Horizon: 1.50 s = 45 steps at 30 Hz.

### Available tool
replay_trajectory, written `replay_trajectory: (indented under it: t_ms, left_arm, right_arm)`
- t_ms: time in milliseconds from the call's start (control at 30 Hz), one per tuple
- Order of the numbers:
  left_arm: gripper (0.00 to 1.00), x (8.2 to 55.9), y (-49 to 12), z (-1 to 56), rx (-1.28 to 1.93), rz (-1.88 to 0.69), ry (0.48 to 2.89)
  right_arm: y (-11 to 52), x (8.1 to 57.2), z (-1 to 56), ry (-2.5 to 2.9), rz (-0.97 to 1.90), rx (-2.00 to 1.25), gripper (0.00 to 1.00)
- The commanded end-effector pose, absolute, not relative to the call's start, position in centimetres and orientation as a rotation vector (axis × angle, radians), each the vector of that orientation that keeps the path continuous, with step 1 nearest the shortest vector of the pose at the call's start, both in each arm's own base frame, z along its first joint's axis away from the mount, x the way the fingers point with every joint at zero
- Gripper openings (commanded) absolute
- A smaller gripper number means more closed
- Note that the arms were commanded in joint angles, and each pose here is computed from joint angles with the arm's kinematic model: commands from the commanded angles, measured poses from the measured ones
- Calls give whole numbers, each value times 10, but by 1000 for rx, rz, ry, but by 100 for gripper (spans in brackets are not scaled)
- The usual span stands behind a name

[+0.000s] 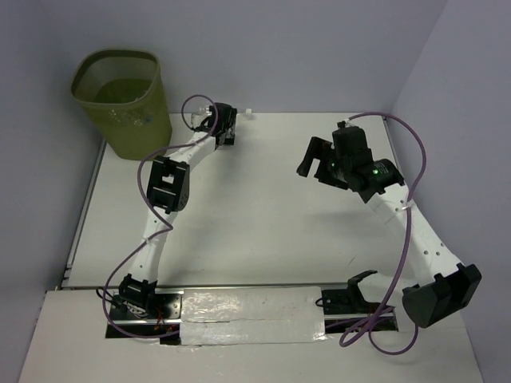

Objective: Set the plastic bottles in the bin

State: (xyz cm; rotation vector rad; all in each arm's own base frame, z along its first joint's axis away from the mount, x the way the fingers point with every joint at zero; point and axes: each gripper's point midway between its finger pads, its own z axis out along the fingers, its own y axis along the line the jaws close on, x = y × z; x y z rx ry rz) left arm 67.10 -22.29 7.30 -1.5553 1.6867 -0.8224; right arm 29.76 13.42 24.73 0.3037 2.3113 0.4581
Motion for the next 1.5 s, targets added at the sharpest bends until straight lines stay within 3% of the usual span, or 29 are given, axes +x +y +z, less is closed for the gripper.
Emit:
replay_trajectory:
  t_ms: [0,467,867,1467]
  left_arm:
    - [100,697,-223,90,-1524,-949,1568]
    - [99,721,-206,56,-1626,-958,1439]
    - [99,713,-192,15,-1779,-866,1425]
    - [99,726,-173,3,-1788,-901,1383]
  right_arm:
    - [119,290,244,2322,396,288,100]
    - [117,306,224,2383,394,273,100]
    - [110,316,209,2422,404,280,100]
    - [103,328,202,2440,398,280,100]
